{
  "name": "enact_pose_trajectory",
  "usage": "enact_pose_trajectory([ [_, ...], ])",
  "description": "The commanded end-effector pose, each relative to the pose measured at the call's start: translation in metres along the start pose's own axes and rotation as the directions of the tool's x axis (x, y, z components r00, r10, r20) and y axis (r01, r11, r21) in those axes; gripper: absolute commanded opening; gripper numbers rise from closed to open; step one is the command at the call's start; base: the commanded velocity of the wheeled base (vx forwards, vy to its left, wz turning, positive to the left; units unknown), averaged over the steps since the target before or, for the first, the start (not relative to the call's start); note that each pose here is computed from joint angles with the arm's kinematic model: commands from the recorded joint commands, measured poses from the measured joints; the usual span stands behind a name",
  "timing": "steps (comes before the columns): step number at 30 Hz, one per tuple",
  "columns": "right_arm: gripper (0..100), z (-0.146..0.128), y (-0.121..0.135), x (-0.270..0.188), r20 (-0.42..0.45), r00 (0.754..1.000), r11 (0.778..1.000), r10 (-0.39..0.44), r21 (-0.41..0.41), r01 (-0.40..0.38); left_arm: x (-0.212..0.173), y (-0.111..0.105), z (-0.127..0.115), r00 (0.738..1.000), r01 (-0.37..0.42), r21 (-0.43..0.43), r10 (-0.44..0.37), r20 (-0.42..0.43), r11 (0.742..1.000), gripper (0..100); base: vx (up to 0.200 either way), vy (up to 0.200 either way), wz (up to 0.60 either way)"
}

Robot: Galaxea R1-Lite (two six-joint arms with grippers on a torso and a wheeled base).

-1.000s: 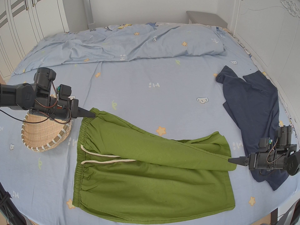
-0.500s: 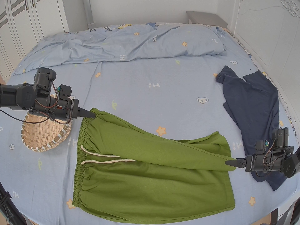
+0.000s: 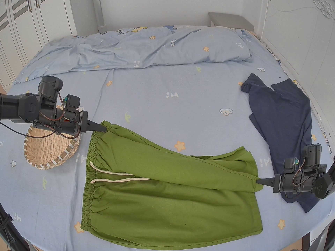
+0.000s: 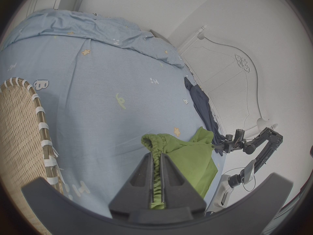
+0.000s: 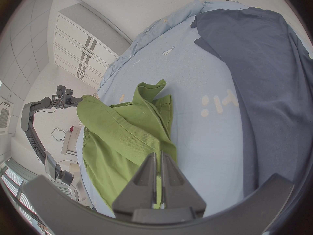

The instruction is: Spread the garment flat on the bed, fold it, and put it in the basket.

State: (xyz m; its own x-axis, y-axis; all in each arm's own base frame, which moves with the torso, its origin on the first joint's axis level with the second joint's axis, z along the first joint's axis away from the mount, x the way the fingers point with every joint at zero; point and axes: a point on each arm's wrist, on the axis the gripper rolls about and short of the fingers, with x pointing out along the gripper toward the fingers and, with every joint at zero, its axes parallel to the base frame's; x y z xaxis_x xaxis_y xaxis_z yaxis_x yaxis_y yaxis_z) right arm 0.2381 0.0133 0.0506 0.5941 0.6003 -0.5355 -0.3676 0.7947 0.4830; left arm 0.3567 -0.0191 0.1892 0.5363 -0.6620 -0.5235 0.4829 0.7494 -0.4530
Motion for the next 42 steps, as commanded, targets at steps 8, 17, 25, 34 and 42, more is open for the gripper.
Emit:
enact_pose_trajectory([
  [8,0,0.021,0.027,-0.025,0.115,0.993,0.995,0.036,-0.096,-0.025,-0.006,0.002,-0.001,1.0,-0.009,-0.007,0.009,0.007,1.0,0,0.0,0.0,0.0],
  [17,0,0.064,0.105,-0.087,0.176,0.973,0.97,0.146,-0.219,-0.106,-0.019,0.001,-0.002,0.999,-0.022,-0.01,0.022,0.028,1.0,0,0.0,0.0,0.0],
  [25,0,0.082,0.151,-0.13,0.173,0.96,0.944,0.218,-0.285,-0.163,-0.03,0.0,-0.001,0.998,-0.035,-0.01,0.035,0.05,0.999,0,0.0,0.0,0.0],
  [34,0,0.086,0.168,-0.135,0.152,0.958,0.931,0.243,-0.312,-0.187,-0.031,0.002,-0.001,0.998,-0.039,-0.013,0.04,0.053,0.999,0,0.0,0.0,0.0],
  [42,0,0.088,0.153,-0.116,0.129,0.972,0.95,0.196,-0.27,-0.156,-0.033,0.005,-0.001,0.997,-0.044,-0.019,0.045,0.058,0.999,0,0.0,0.0,0.0],
])
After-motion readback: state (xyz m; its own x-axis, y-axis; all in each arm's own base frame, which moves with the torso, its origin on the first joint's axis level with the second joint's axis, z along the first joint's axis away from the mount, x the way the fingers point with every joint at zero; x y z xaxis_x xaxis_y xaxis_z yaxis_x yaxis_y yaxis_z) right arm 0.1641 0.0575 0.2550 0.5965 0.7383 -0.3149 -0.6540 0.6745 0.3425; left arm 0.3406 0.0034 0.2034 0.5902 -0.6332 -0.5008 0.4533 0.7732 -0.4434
